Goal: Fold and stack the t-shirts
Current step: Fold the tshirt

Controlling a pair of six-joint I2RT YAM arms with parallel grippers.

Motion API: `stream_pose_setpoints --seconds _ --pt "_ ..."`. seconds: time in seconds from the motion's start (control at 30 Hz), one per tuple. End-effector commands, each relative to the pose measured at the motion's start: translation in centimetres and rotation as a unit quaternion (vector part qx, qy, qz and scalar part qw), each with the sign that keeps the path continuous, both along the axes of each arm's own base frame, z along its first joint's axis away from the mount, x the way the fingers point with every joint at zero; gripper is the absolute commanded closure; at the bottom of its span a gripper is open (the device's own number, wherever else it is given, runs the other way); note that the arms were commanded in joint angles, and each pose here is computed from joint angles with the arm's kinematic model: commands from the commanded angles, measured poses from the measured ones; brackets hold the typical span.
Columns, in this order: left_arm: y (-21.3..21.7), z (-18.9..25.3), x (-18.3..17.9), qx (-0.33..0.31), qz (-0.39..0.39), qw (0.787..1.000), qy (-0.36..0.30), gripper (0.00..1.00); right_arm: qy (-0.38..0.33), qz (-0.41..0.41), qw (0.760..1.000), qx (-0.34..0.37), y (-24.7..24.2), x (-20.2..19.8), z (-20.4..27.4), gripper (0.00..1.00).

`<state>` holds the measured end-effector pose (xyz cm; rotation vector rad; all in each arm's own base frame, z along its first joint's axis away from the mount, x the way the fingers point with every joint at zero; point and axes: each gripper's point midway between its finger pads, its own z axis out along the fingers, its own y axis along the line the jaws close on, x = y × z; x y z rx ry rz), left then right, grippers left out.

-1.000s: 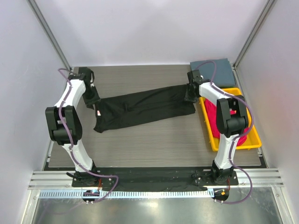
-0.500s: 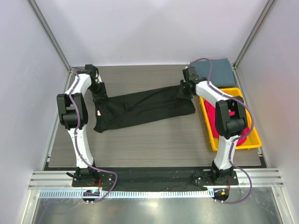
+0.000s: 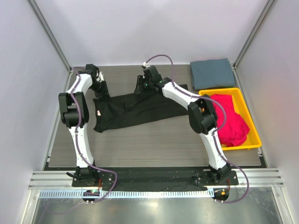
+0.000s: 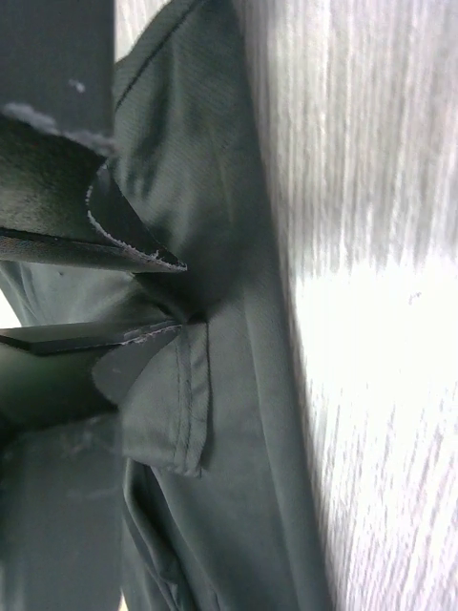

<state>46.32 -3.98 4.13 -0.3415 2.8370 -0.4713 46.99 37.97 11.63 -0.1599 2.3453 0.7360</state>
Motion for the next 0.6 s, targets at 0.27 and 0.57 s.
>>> stream_pose_setpoints --seconds 0.27,0.57 --pt "-1.1 2.4 1.5 -0.031 -0.014 0.998 -0.051 0.72 -0.014 0.031 0.998 0.051 7.4 0.5 -1.5 0.55" --pt "-1.2 2.1 1.3 -0.033 -0.014 0.998 -0.048 0.73 -0.005 0.065 0.996 0.057 9.6 -1.1 -3.4 0.56"
